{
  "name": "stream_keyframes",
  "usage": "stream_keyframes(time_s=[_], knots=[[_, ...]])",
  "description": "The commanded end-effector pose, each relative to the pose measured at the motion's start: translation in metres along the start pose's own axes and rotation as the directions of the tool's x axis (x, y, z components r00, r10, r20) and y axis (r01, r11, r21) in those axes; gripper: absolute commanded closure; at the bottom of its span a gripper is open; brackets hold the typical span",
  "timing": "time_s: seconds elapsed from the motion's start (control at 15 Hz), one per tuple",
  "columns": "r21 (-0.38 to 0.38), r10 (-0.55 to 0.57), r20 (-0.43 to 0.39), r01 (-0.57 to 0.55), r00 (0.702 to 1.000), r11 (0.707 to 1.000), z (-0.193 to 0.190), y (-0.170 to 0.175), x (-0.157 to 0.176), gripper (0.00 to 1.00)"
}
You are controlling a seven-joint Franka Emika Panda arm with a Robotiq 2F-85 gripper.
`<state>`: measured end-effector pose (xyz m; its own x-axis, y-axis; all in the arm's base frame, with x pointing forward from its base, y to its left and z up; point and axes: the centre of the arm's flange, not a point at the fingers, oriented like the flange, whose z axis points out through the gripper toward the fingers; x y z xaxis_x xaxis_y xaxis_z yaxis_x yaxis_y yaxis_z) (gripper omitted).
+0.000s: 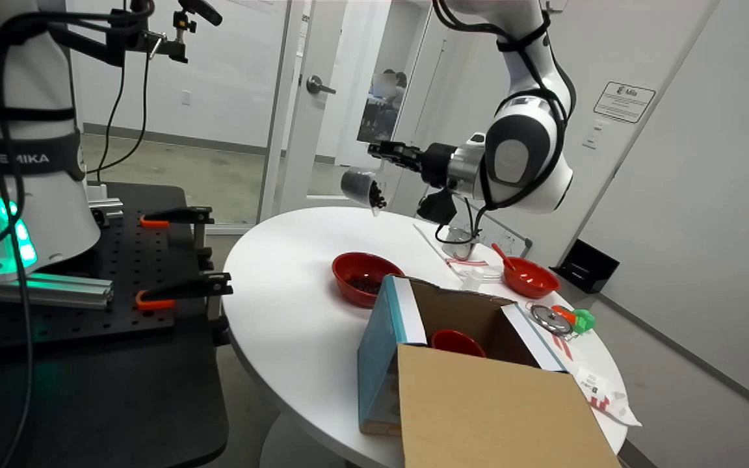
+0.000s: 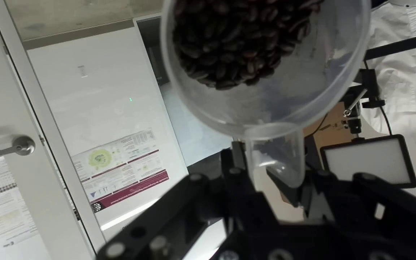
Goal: Pour some contents from the jug into the red bowl
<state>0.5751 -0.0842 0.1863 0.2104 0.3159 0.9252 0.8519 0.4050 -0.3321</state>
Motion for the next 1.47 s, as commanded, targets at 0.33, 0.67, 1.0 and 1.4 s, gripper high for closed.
stream_keyframes(time_s=[0.33,0.67,1.0,1.4], knots=[[-0.009,0.176,0.065,-0.176,0.982,0.984,0.014,0.025,0.029,0.94],[-0.081,0.239,0.135,-0.229,0.962,0.970,0.028,0.037,0.041,0.94],[-0.283,0.353,0.233,-0.284,0.906,0.916,0.034,0.061,0.057,0.94],[-0.476,0.547,0.343,-0.360,0.763,0.802,0.052,0.090,0.078,0.94]])
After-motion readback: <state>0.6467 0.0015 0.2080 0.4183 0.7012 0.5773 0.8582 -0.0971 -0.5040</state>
